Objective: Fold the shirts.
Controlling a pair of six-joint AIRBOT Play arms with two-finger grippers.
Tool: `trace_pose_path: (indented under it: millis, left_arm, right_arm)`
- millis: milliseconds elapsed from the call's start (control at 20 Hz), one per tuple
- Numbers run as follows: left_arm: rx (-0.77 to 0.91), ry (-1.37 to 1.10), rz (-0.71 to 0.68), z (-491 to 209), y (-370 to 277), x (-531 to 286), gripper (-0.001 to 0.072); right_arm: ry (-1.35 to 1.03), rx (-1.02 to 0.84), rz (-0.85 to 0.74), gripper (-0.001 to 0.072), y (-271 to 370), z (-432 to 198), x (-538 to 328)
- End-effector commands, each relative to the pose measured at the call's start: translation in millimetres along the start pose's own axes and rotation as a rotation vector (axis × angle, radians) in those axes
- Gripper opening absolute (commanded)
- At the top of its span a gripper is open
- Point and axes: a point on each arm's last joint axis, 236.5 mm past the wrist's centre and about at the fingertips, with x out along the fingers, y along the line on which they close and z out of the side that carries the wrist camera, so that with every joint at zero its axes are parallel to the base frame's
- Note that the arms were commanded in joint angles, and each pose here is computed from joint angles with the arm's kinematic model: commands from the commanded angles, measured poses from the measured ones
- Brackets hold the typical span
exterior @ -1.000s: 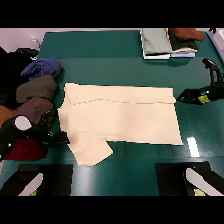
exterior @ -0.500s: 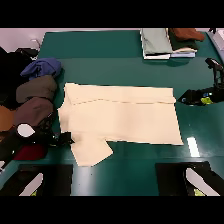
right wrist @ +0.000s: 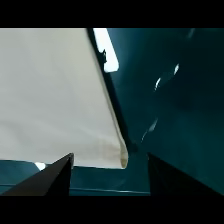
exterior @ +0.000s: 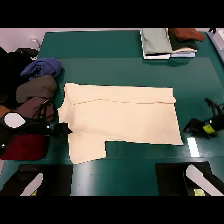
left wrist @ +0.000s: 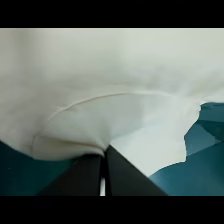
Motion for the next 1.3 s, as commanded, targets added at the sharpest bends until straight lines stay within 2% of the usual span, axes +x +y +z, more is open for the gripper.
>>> trace_pose_path:
  millis: [0, 150, 200, 250, 300, 350, 400, 450, 600, 850, 1000, 1250]
  left_arm:
    - [0.020, -0.012, 0.001, 4.4, -3.3, -5.3, 0.0021]
    - [0.020, -0.026, 0.002, 7.8, -2.9, -5.3, 0.0021]
    - [0.019, -0.024, 0.002, 7.2, -3.0, -5.3, 0.0021]
    - [0.020, -0.018, 0.002, 5.8, -2.9, -5.3, 0.0021]
    - [0.024, 0.000, 0.009, 1.7, -1.6, -5.6, 0.0021]
    - [0.031, 0.030, 0.015, -4.9, -0.9, -7.1, 0.0020]
    - [0.040, 0.056, 0.028, -9.5, 0.4, -10.2, 0.0020]
    - [0.054, 0.065, 0.040, -11.9, 0.2, -15.7, 0.0020]
    - [0.058, 0.037, 0.103, -29.5, 3.5, -41.9, 0.0019]
    - [0.042, 0.080, 0.099, -61.2, -7.2, -63.9, 0.0020]
    - [0.051, 0.007, 0.115, -28.9, -5.4, -62.4, 0.0020]
    - [0.107, -0.131, 0.195, 72.4, 12.7, -47.9, 0.0021]
  right_arm:
    - [0.136, 0.143, 0.087, 0.0508, -10.2, -30.9, 36.2]
    - [0.177, 0.113, 0.119, 0.0486, 6.1, -29.4, 52.2]
    - [0.174, 0.088, 0.125, 0.0430, 13.3, -25.2, 54.6]
    - [0.158, 0.057, 0.121, 0.0408, 19.9, -18.6, 54.7]
    - [0.136, 0.016, 0.107, 0.0248, 25.3, -11.8, 51.7]
    - [0.113, -0.024, 0.094, 0.0142, 30.8, -6.3, 46.2]
    - [0.084, -0.069, 0.086, 0.0056, 37.5, -1.5, 37.6]
    - [0.061, -0.105, 0.081, 0.0017, 43.3, 0.3, 28.8]
    - [0.025, -0.200, -0.028, 0.0016, 34.6, -12.1, 0.7]
    - [-0.087, -0.253, -0.146, 0.0015, 19.9, -27.4, -33.0]
    - [-0.158, -0.255, -0.111, 0.0014, 34.6, -11.1, -47.2]
    - [-0.232, -0.364, -0.123, 0.0014, 72.3, 62.4, -60.6]
